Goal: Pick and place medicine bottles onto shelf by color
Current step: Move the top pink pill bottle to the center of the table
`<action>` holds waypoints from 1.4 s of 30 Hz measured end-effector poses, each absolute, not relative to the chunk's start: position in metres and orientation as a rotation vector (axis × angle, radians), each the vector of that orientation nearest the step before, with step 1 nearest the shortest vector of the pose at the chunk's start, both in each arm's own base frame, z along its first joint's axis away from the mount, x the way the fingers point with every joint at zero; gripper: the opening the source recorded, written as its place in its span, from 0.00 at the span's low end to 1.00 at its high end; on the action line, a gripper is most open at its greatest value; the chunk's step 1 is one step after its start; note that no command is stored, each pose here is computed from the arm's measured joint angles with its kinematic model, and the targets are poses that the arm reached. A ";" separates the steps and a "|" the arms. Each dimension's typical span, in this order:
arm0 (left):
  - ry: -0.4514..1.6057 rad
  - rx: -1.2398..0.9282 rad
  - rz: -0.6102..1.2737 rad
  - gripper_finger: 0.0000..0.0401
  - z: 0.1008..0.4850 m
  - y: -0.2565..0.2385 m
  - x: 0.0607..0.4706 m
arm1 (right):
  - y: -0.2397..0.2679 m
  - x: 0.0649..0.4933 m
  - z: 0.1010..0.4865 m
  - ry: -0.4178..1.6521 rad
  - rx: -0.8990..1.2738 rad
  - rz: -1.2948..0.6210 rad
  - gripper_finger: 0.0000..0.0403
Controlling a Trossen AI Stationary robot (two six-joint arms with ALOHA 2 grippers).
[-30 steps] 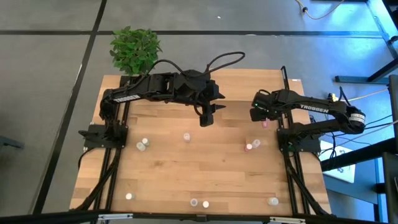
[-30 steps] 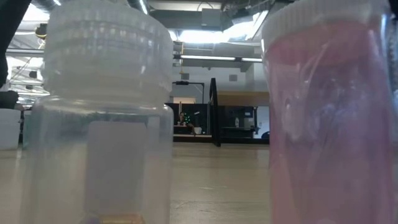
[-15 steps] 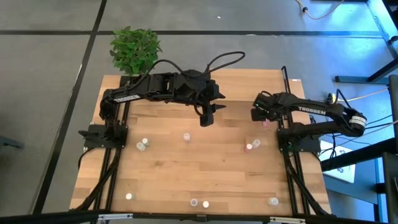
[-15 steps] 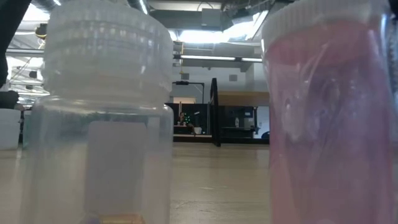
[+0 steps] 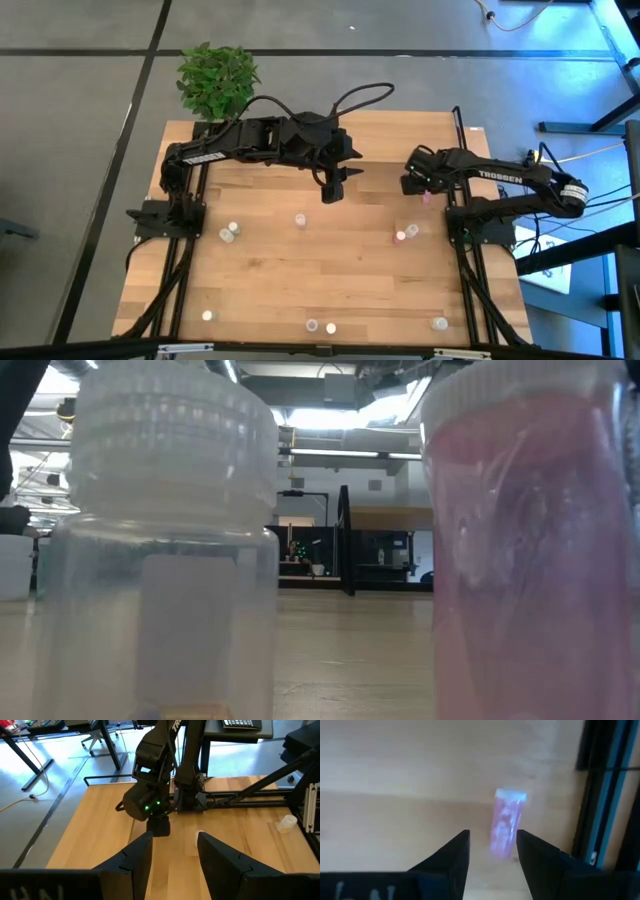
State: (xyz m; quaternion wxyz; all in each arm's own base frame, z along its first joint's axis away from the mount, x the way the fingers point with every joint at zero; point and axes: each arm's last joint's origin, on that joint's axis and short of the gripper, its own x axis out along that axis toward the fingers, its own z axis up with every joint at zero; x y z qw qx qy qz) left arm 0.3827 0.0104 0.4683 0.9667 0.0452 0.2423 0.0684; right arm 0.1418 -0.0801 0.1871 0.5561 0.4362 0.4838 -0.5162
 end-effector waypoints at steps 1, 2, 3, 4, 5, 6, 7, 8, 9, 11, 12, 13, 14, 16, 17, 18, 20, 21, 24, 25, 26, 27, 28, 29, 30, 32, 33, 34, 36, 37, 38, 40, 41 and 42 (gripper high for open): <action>0.490 0.091 0.139 0.38 0.468 0.011 0.383 | -0.079 0.143 0.190 1.145 1.028 -1.211 0.41; 0.491 0.091 0.139 0.38 0.468 0.011 0.383 | -0.079 0.145 0.193 1.138 1.024 -1.206 0.41; 0.490 0.091 0.139 0.38 0.468 0.011 0.383 | -0.078 0.147 0.196 1.127 1.024 -1.201 0.41; 0.490 0.091 0.139 0.38 0.468 0.011 0.383 | -0.077 0.149 0.199 1.119 1.021 -1.199 0.41; 0.491 0.091 0.139 0.38 0.468 0.011 0.383 | -0.076 0.150 0.201 1.122 1.014 -1.197 0.41; 0.491 0.091 0.139 0.38 0.468 0.011 0.383 | -0.074 0.150 0.202 1.125 1.003 -1.201 0.41; 0.491 0.091 0.139 0.38 0.468 0.011 0.383 | -0.072 0.150 0.204 1.124 1.001 -1.204 0.41; 0.491 0.091 0.139 0.38 0.468 0.011 0.383 | -0.070 0.151 0.205 1.122 0.997 -1.206 0.41; 0.491 0.091 0.139 0.38 0.468 0.011 0.383 | -0.068 0.150 0.206 1.126 0.984 -1.210 0.41; 0.491 0.091 0.140 0.38 0.468 0.011 0.383 | -0.062 0.150 0.208 1.135 0.964 -1.201 0.41; 0.491 0.091 0.140 0.38 0.468 0.011 0.383 | -0.059 0.150 0.209 1.135 0.954 -1.187 0.41; 0.491 0.091 0.140 0.38 0.468 0.011 0.383 | -0.056 0.150 0.210 1.131 0.943 -1.171 0.41; 0.491 0.091 0.140 0.38 0.468 0.011 0.383 | -0.053 0.150 0.212 1.126 0.935 -1.153 0.41; 0.490 0.091 0.140 0.38 0.468 0.011 0.383 | -0.048 0.149 0.215 1.102 0.941 -1.139 0.41; 0.490 0.091 0.140 0.38 0.468 0.011 0.383 | -0.045 0.148 0.216 1.090 0.947 -1.138 0.41; 0.490 0.091 0.140 0.38 0.468 0.011 0.383 | -0.043 0.147 0.217 1.089 0.945 -1.133 0.41; 0.490 0.091 0.140 0.38 0.468 0.011 0.383 | -0.038 0.144 0.218 1.097 0.944 -1.133 0.41; 0.490 0.091 0.140 0.38 0.468 0.011 0.383 | -0.036 0.144 0.219 1.102 0.939 -1.127 0.41; 0.490 0.090 0.140 0.38 0.468 0.011 0.383 | -0.030 0.145 0.219 1.114 0.906 -1.100 0.41; 0.490 0.090 0.140 0.38 0.468 0.011 0.383 | -0.028 0.145 0.219 1.109 0.895 -1.101 0.41; 0.490 0.090 0.140 0.38 0.468 0.011 0.383 | -0.027 0.145 0.219 1.107 0.887 -1.103 0.41; 0.490 0.090 0.140 0.38 0.468 0.011 0.383 | -0.026 0.146 0.219 1.109 0.885 -1.104 0.41; 0.490 0.090 0.140 0.38 0.468 0.011 0.383 | -0.026 0.146 0.218 1.106 0.894 -1.113 0.41; 0.490 0.090 0.140 0.38 0.468 0.011 0.383 | -0.025 0.145 0.218 1.106 0.902 -1.125 0.41; 0.490 0.090 0.140 0.38 0.468 0.011 0.383 | -0.025 0.145 0.218 1.107 0.910 -1.137 0.41; 0.490 0.090 0.140 0.38 0.468 0.011 0.383 | -0.024 0.144 0.217 1.123 0.904 -1.136 0.41; 0.490 0.090 0.140 0.38 0.468 0.011 0.383 | -0.023 0.145 0.217 1.127 0.898 -1.129 0.41; 0.490 0.090 0.140 0.38 0.468 0.011 0.383 | -0.021 0.145 0.217 1.132 0.889 -1.118 0.41; 0.490 0.090 0.140 0.38 0.468 0.011 0.383 | -0.019 0.147 0.216 1.158 0.855 -1.090 0.41; 0.490 0.090 0.140 0.38 0.468 0.011 0.383 | -0.018 0.148 0.215 1.173 0.832 -1.076 0.41; 0.490 0.090 0.140 0.38 0.468 0.011 0.383 | -0.016 0.148 0.214 1.185 0.816 -1.069 0.41; 0.490 0.090 0.140 0.38 0.468 0.011 0.383 | -0.016 0.150 0.211 1.203 0.806 -1.079 0.41; 0.490 0.090 0.140 0.38 0.468 0.011 0.383 | -0.015 0.151 0.209 1.213 0.814 -1.087 0.41; 0.490 0.089 0.140 0.38 0.468 0.011 0.383 | -0.015 0.150 0.205 1.227 0.834 -1.099 0.41</action>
